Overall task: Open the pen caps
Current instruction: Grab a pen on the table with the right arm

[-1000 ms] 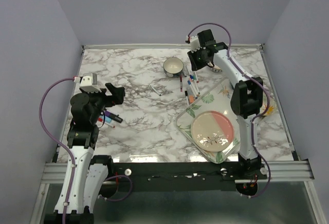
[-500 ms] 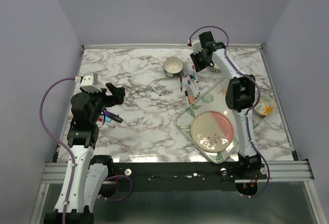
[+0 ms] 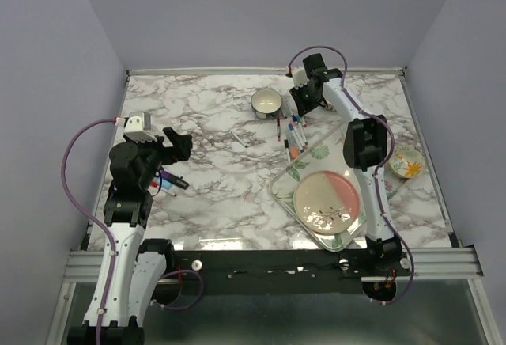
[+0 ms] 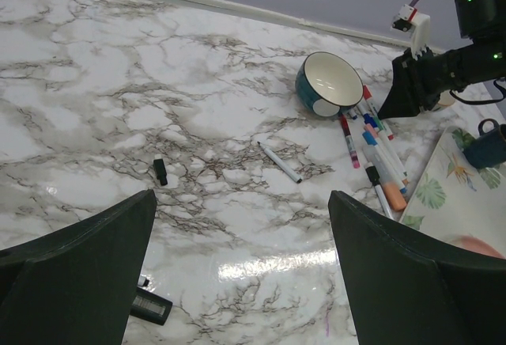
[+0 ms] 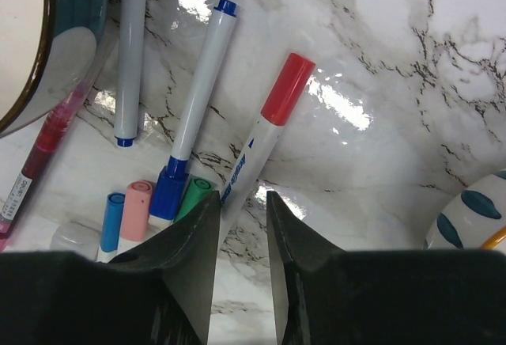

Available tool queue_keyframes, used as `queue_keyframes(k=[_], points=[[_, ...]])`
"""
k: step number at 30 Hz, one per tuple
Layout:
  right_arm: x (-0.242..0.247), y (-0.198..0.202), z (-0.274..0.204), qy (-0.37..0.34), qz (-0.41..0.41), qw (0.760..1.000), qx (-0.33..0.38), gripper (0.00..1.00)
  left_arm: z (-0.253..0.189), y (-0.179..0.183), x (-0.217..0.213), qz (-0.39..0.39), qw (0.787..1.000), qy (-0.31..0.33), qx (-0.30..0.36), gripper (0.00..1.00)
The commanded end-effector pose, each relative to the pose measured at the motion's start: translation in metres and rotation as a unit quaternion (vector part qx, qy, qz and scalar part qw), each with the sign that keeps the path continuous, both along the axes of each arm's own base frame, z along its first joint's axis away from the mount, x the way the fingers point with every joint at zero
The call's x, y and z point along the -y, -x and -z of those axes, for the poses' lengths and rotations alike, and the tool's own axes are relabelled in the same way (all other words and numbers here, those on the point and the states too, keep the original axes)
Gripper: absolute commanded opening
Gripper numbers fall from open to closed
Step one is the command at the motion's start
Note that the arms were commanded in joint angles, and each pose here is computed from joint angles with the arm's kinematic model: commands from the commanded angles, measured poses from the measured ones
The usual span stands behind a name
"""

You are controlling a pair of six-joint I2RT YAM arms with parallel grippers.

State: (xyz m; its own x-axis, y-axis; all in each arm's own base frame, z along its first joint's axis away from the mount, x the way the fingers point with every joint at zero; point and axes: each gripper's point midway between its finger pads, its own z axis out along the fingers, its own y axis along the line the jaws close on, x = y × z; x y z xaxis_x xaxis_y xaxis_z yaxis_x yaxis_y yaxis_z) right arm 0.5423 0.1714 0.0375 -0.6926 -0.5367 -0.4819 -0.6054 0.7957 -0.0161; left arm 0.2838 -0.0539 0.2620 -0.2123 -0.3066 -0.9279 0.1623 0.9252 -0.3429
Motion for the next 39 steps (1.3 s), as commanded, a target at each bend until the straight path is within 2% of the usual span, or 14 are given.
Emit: queue_keyframes(k=[1, 10, 22, 27, 28, 29, 31, 39], points=[[0.0, 0.002, 0.017, 0.009, -0.009, 1.0, -0.017, 0.38, 0.0, 0.0, 0.0, 0.0, 1.0, -0.006, 0.003, 0.99], [0.002, 0.005, 0.019, 0.015, -0.015, 1.0, -0.022, 0.41, 0.0, 0.001, 0.0, 0.001, 1.0, -0.006, 0.004, 0.99], [0.001, 0.005, 0.023, 0.023, -0.022, 0.999, -0.023, 0.34, 0.002, -0.001, 0.0, 0.002, 1.0, -0.006, -0.001, 0.99], [0.002, 0.004, 0.023, 0.025, -0.02, 0.999, -0.023, 0.22, 0.004, -0.002, 0.001, 0.003, 1.0, -0.007, -0.005, 0.99], [0.0, 0.004, 0.022, 0.025, -0.021, 0.999, -0.022, 0.17, 0.003, -0.002, 0.001, 0.003, 1.0, -0.007, -0.003, 0.99], [0.0, 0.003, 0.021, 0.024, -0.021, 0.999, -0.02, 0.08, 0.004, -0.002, 0.001, 0.003, 1.0, -0.007, -0.005, 0.99], [0.001, 0.003, 0.022, 0.026, -0.02, 0.999, -0.022, 0.01, 0.004, -0.002, 0.001, 0.004, 1.0, -0.007, -0.005, 0.99], [0.007, -0.012, -0.003, 0.014, 0.0, 1.0, 0.019, 0.01, 0.006, -0.002, 0.004, 0.014, 1.0, -0.005, -0.008, 0.99]])
